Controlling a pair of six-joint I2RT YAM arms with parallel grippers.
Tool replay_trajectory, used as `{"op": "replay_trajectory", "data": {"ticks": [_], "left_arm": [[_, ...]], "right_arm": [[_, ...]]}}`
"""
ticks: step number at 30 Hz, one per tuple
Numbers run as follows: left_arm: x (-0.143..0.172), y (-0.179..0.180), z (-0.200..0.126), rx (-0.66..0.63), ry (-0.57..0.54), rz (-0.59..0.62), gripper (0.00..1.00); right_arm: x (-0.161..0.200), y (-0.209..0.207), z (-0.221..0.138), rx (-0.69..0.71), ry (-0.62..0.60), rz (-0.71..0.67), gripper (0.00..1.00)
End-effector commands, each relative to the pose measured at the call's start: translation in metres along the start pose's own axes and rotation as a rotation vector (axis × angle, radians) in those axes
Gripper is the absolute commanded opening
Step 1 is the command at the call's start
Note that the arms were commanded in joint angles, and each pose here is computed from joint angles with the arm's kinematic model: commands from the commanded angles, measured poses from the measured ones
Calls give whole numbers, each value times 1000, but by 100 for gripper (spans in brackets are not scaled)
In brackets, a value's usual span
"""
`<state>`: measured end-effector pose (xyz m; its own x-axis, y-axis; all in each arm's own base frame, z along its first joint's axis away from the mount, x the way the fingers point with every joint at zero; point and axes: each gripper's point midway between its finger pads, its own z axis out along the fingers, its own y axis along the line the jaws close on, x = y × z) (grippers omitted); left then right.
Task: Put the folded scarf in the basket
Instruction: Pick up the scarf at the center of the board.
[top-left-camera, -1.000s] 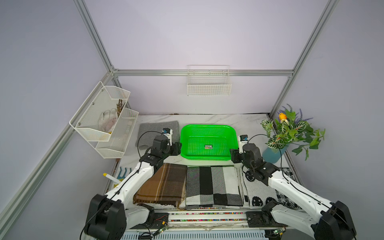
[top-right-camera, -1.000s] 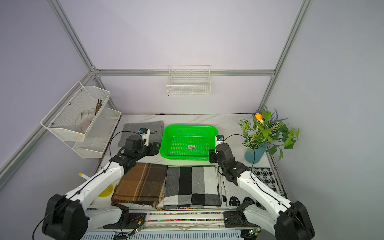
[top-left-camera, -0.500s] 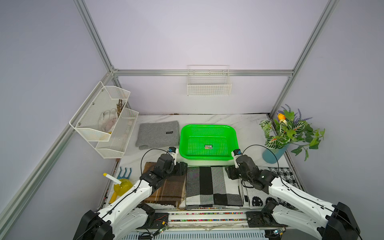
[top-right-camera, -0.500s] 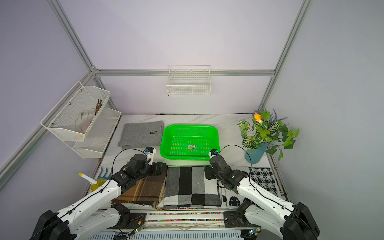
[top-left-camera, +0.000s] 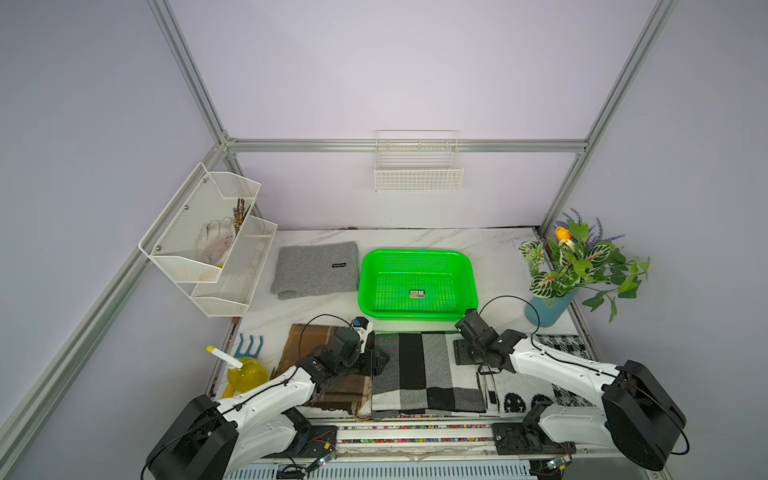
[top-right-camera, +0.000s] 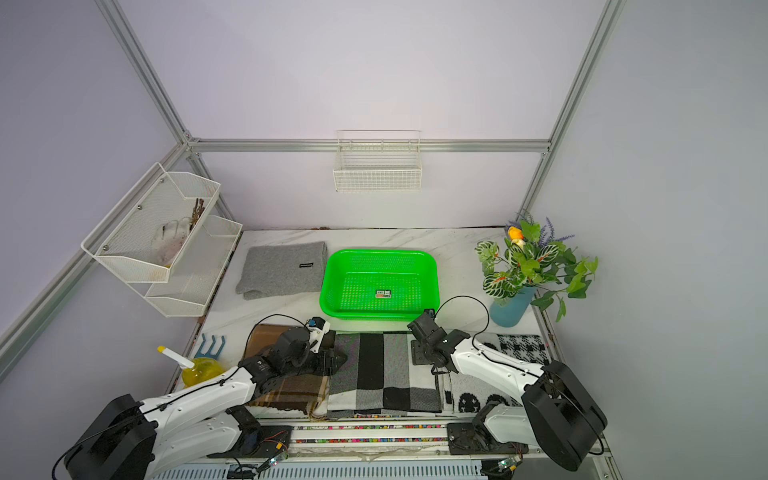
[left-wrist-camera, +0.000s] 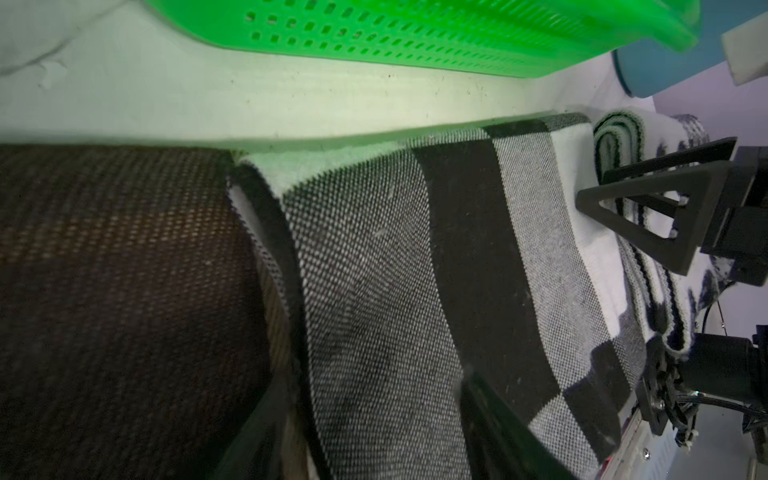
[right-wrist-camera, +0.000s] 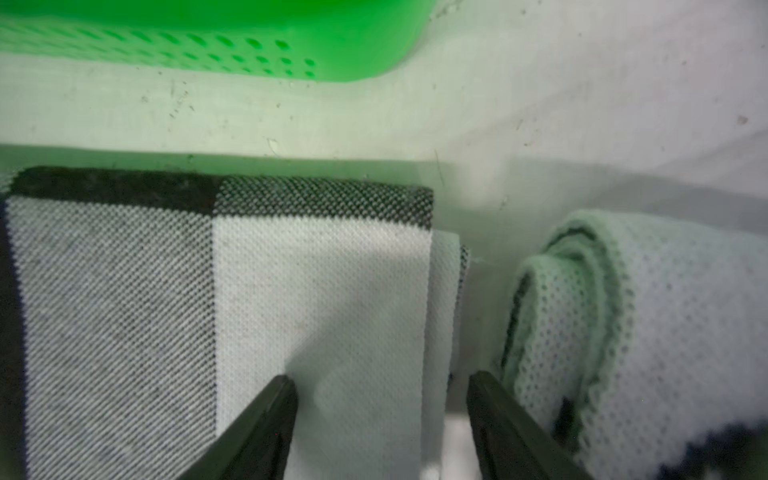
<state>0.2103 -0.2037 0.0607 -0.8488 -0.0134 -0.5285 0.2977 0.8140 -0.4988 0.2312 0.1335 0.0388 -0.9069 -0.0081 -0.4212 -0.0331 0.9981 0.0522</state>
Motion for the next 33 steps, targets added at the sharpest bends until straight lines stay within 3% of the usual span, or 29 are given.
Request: {"op": "replay_trajectory", "data": {"ticks": [1, 9, 14, 19, 24, 31, 33], "left_arm": [[-13, -7, -5, 24, -73, 22, 70], [-1, -5, 5, 30, -12, 10, 72], [1, -4, 8, 20, -7, 18, 73], [7, -1, 11, 9, 15, 17, 73], [14, 9, 15, -32, 34, 18, 74], [23, 16, 22, -76, 82, 26, 74], [31, 14, 27, -60, 123, 26, 74]], "right_arm": [[-5, -6, -8, 23, -27, 56, 74], [8, 5, 5, -34, 83, 19, 77], [7, 3, 9, -39, 64, 35, 77], [21, 10, 23, -46, 162, -6, 75], [30, 16, 32, -86, 187, -16, 67], [25, 15, 27, -87, 157, -12, 41], [25, 14, 27, -84, 144, -7, 40]]}}
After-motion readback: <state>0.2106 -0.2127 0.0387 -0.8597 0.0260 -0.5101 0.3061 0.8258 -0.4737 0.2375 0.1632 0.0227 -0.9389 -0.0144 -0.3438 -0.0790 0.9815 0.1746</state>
